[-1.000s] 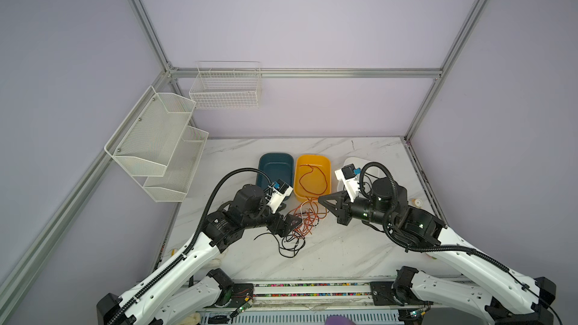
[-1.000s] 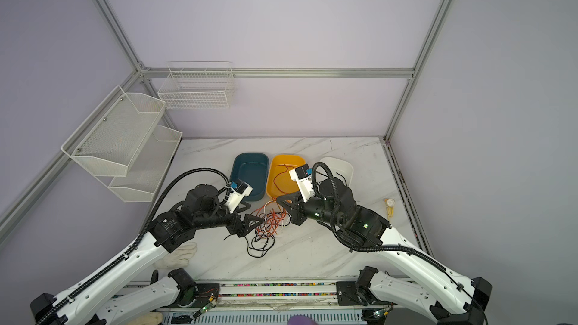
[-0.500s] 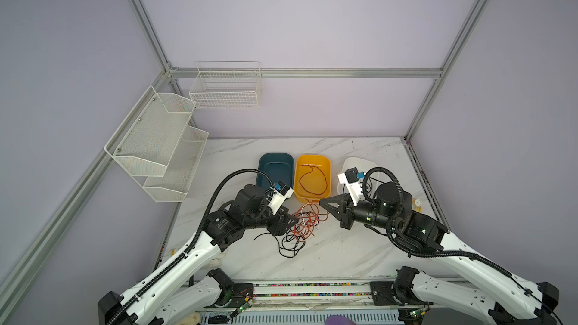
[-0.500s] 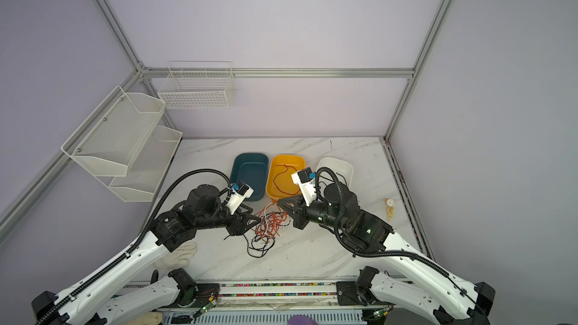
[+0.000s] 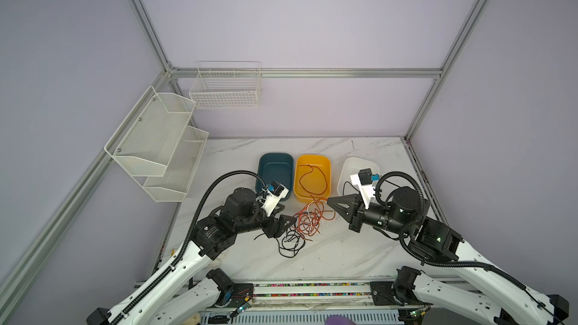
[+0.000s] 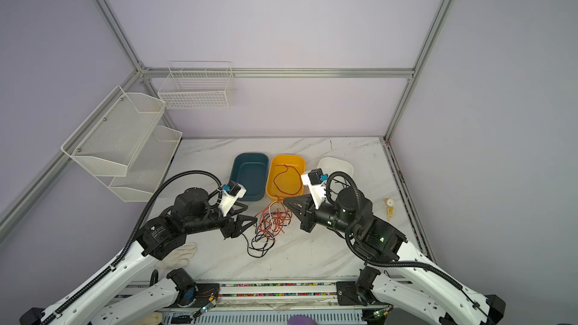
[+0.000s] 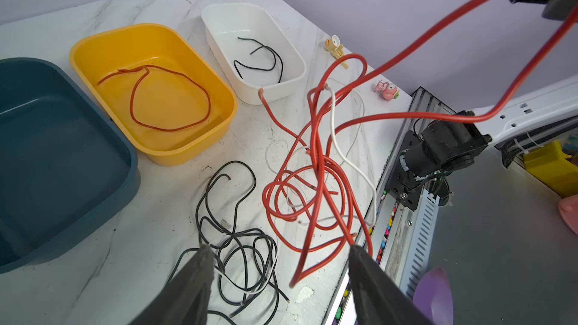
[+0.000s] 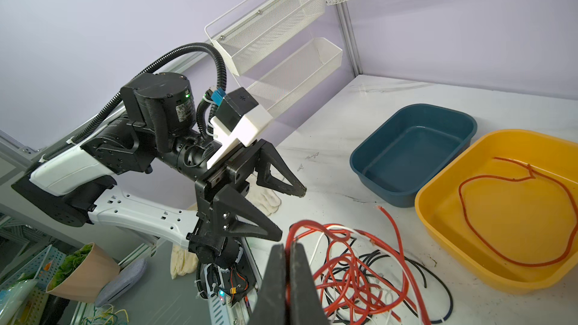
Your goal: Untangle the cables
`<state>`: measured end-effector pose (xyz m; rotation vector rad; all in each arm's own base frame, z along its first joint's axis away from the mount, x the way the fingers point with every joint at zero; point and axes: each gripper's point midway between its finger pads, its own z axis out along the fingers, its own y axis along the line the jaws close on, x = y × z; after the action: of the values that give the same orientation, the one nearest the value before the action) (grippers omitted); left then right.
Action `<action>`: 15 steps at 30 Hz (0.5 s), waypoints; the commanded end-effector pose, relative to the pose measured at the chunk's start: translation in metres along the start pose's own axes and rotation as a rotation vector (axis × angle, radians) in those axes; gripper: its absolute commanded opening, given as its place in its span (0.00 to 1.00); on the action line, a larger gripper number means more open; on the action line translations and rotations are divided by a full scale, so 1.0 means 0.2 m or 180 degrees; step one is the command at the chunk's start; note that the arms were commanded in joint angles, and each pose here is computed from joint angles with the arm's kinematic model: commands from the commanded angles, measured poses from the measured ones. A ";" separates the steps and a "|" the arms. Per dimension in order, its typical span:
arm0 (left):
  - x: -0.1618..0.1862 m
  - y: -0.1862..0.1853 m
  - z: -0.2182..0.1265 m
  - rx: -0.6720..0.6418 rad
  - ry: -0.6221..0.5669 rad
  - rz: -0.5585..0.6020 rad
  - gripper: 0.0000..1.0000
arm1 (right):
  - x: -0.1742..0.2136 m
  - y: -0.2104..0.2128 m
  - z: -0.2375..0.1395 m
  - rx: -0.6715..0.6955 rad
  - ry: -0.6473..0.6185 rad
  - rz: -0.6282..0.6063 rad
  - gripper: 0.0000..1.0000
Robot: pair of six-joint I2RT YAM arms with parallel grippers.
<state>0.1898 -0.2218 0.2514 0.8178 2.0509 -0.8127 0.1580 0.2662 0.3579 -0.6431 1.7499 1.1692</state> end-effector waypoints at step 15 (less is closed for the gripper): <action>-0.02 -0.14 0.01 0.0544 0.0012 0.0097 0.35 | -0.05 0.06 -0.03 -0.0185 -0.0205 -0.0182 0.00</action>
<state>0.1742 -0.2348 0.2506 0.8987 2.0460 -0.9428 0.1536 0.2656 0.3609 -0.6724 1.7078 1.1755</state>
